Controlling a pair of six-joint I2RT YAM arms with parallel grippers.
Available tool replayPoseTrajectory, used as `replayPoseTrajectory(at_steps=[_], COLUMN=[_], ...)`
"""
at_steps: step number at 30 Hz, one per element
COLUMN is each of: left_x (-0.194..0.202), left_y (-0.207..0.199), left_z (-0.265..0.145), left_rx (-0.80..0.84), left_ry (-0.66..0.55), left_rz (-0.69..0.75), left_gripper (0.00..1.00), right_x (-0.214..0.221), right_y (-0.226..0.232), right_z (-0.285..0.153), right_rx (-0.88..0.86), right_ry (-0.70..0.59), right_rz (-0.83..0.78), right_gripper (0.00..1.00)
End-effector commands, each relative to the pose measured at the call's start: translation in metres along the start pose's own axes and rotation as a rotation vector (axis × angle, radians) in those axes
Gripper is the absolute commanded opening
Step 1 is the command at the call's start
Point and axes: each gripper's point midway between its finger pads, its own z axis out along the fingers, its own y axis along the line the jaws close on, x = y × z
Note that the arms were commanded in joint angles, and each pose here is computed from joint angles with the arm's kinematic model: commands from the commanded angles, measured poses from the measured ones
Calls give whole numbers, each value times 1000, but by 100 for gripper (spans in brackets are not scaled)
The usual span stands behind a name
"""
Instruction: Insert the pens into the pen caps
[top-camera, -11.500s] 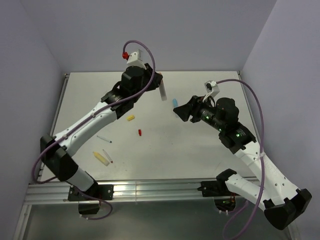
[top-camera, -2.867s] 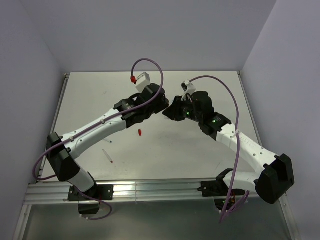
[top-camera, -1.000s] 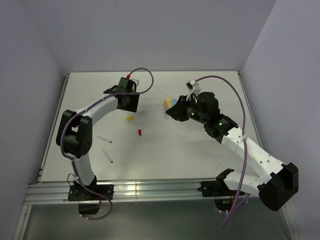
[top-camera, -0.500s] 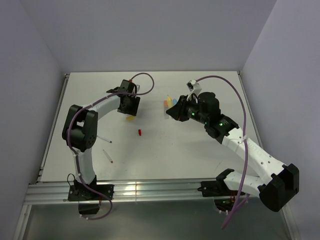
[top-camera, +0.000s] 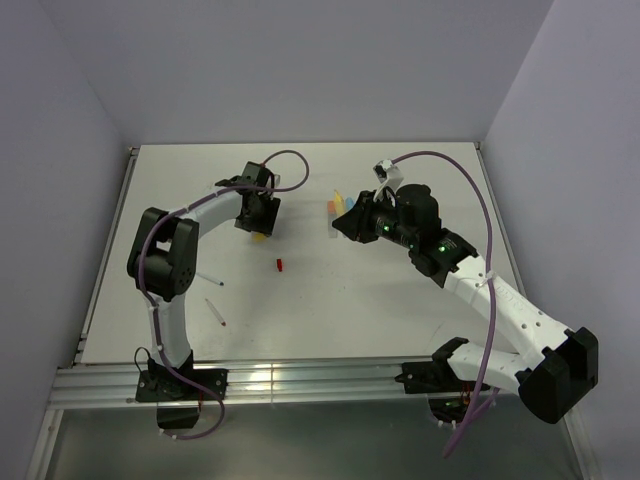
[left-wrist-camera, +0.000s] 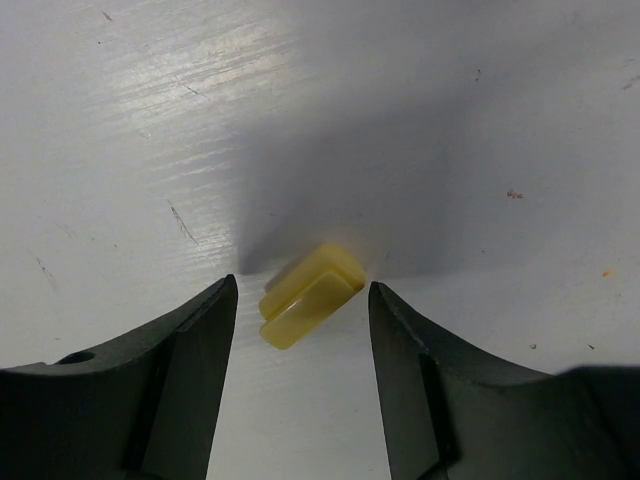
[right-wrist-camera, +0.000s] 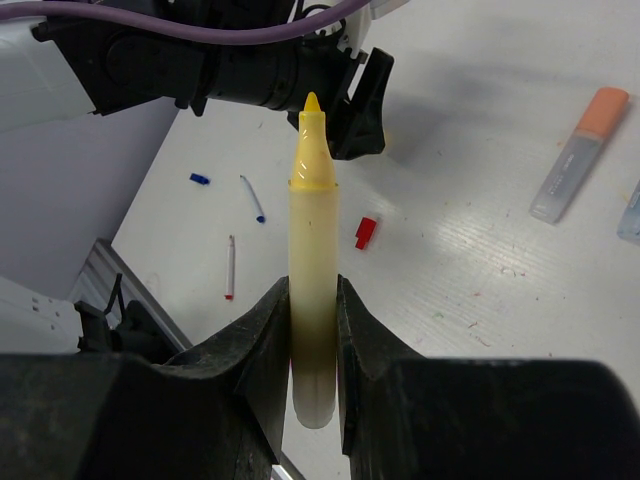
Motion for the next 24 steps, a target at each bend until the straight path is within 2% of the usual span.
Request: replayPoseTrajectory(at_steps=[1, 15, 24], left_x=[-14, -12, -7], left_y=[-1, 1, 0], left_z=[-2, 6, 8], left_rx=[7, -23, -40], left_ry=[-27, -14, -4], left_rz=[6, -37, -119], left_gripper=[60, 50, 44], right_x=[-15, -14, -13], right_y=[6, 6, 5], right_z=[-6, -5, -4], right_rx=[-17, -17, -18], right_ry=[-51, -49, -44], right_rz=[-20, -18, -20], right_gripper=[0, 0, 0])
